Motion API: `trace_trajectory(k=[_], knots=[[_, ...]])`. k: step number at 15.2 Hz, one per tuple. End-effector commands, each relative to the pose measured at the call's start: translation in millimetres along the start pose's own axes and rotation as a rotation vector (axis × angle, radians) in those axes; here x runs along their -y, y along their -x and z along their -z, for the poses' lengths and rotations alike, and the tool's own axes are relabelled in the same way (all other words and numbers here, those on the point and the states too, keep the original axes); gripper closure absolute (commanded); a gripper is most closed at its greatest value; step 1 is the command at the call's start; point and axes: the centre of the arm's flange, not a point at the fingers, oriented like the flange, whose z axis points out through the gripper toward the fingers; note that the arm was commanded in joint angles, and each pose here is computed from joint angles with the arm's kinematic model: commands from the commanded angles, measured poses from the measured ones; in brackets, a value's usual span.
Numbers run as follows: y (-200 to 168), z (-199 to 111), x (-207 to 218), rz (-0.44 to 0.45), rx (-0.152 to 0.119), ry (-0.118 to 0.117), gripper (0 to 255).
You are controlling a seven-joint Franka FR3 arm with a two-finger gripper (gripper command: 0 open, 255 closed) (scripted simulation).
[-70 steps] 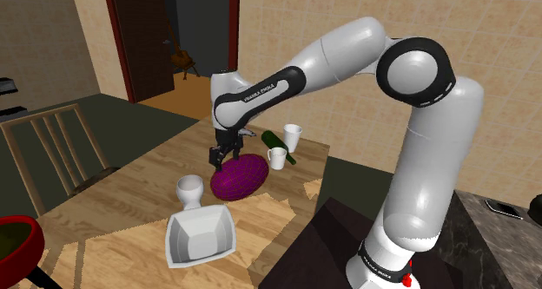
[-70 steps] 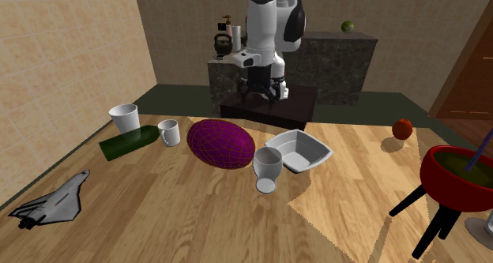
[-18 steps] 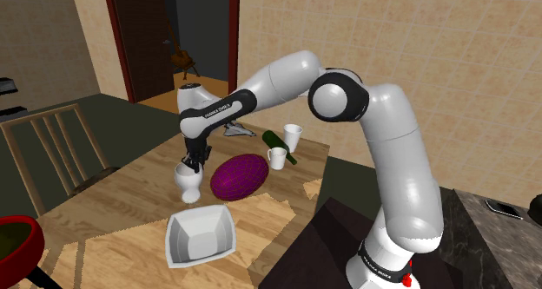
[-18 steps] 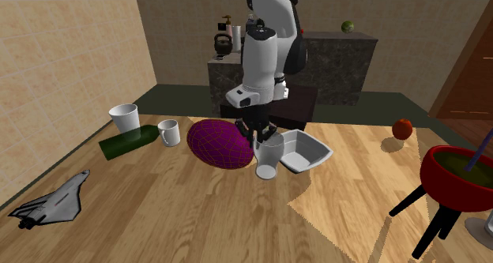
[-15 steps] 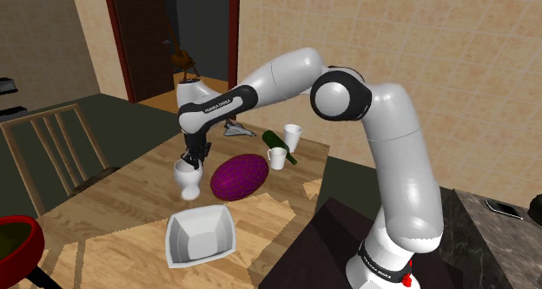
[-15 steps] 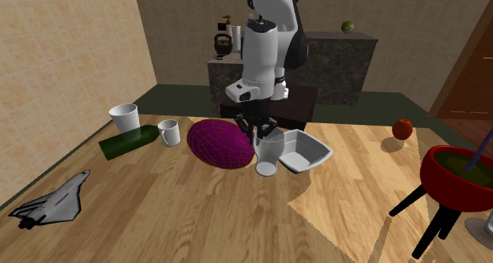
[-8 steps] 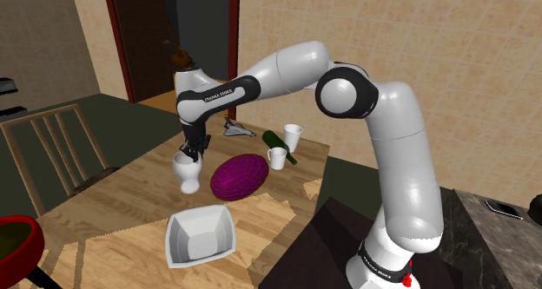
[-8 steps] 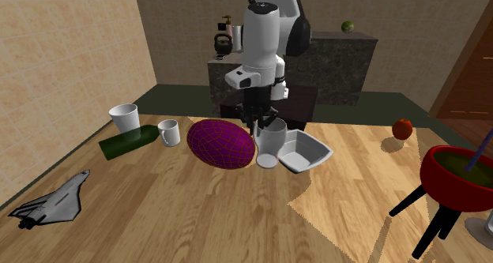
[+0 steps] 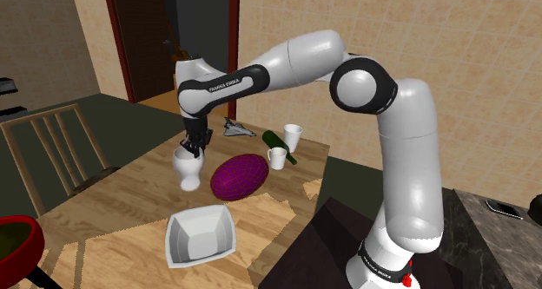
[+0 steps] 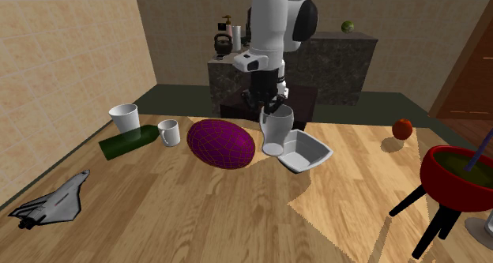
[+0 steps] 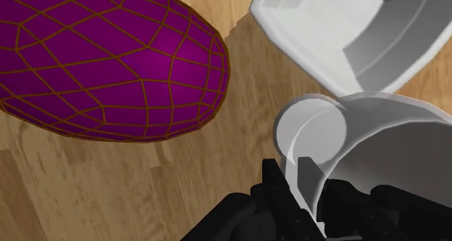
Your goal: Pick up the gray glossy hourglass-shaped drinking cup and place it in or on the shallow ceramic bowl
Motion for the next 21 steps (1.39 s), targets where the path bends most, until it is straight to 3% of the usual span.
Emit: trace_trajectory(k=[1,11,21], knots=[[21,5,13,0.000,0.000,0.000,255],[133,36,82,0.000,0.000,0.000,255],[132,-17,84,0.000,0.000,0.000,255]])
